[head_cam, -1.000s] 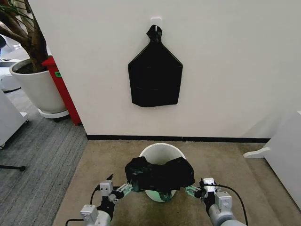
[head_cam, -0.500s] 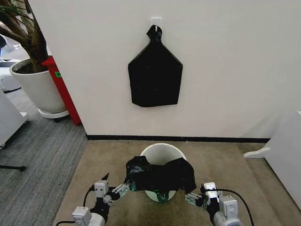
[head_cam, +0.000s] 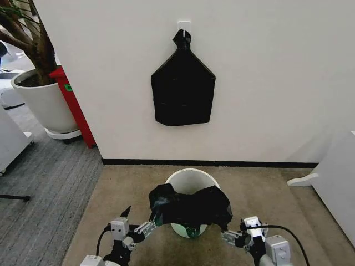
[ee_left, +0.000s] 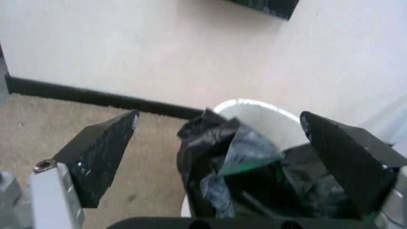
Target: Place the garbage bag over the trash bin.
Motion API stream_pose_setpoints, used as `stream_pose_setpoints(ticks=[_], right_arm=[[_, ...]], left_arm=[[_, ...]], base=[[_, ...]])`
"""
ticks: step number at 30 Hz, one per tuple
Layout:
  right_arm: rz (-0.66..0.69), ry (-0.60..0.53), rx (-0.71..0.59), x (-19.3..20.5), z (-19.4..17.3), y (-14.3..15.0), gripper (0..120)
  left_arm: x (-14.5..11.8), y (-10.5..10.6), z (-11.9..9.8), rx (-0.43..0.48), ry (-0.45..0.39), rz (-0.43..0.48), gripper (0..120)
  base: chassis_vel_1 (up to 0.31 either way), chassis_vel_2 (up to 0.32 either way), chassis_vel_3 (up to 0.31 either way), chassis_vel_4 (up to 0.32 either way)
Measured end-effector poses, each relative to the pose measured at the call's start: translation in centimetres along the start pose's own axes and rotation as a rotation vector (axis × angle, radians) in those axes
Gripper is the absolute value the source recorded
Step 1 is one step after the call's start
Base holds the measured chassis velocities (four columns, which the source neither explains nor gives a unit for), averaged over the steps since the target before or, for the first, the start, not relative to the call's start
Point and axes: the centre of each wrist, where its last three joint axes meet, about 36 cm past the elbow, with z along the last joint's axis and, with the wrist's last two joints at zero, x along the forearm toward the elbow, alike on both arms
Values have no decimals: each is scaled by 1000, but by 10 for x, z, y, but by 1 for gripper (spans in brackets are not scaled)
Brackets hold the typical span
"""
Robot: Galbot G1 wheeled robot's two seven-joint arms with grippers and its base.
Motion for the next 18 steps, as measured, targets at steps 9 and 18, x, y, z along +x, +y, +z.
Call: stream_pose_setpoints(ticks=[9, 18], right_arm=[[-81, -395, 139, -54, -48, -43, 100], [-270, -322, 366, -139, -104, -89, 100]], left_arm=[[-13, -1, -13, -17, -164, -24, 100], [-35, 3, -37, -48, -332, -174, 100]], base=[[0, 0, 0, 0], [0, 0, 0, 0]])
